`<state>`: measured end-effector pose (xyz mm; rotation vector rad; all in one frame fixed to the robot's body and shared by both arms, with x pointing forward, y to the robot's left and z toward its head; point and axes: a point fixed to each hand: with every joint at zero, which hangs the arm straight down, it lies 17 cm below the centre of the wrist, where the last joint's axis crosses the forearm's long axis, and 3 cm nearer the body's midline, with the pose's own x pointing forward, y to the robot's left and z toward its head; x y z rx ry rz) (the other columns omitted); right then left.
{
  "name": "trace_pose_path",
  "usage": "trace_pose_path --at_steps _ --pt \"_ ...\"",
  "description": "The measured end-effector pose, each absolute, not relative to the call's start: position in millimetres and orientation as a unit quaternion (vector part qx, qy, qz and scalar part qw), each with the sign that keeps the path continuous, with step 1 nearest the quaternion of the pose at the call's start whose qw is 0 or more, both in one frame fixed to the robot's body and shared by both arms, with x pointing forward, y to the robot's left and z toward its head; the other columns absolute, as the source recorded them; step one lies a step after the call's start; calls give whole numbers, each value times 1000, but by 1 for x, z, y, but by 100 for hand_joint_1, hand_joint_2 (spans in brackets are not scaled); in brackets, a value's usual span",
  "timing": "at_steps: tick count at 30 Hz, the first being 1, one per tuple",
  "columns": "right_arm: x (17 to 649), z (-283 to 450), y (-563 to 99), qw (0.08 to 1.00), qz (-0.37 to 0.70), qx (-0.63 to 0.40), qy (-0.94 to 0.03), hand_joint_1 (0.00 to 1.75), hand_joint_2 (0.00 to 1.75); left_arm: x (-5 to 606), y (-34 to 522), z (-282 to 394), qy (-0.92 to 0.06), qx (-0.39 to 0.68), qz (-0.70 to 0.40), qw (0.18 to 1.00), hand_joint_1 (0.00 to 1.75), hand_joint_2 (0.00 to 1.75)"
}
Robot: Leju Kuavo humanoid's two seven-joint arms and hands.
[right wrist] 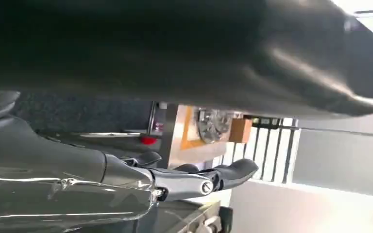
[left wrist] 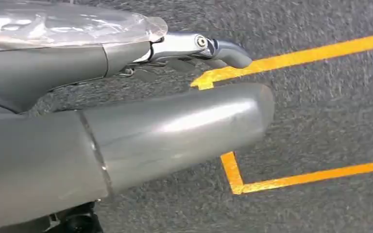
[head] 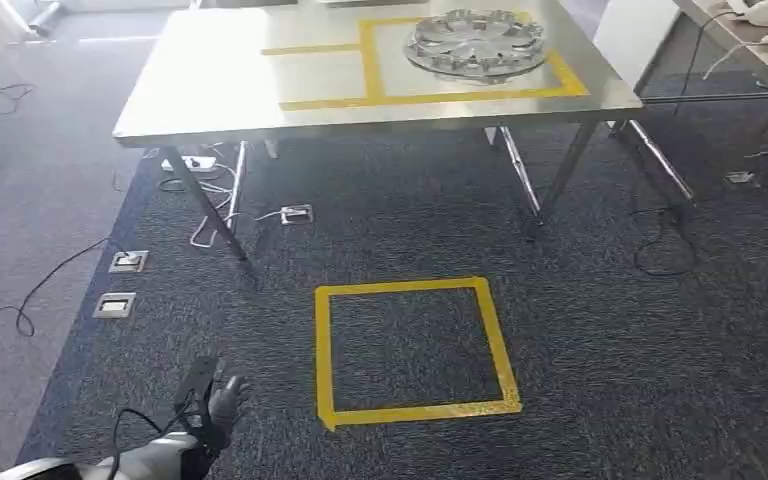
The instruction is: Take the parts from the cabinet and place them on the table.
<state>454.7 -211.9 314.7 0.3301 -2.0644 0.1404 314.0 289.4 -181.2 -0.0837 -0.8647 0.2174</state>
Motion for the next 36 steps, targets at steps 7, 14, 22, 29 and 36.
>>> trace_pose_path --at_steps 7,14,22,29,36 --pt "452 313 -213 503 52 128 -853 0 0 311 290 -182 -420 -34 96 902 0 0" --pt "445 315 -216 499 46 128 -856 0 0 316 285 -180 -420 -40 95 902 0 0" --pt "437 305 -220 504 43 124 -854 0 0 314 274 -180 -415 -59 100 902 0 0" --pt "425 306 -230 502 37 113 -856 0 0 310 251 -181 -392 -108 105 908 0 0" --pt "418 311 -227 502 35 121 -856 0 0 301 245 -182 -369 -145 115 911 0 0"
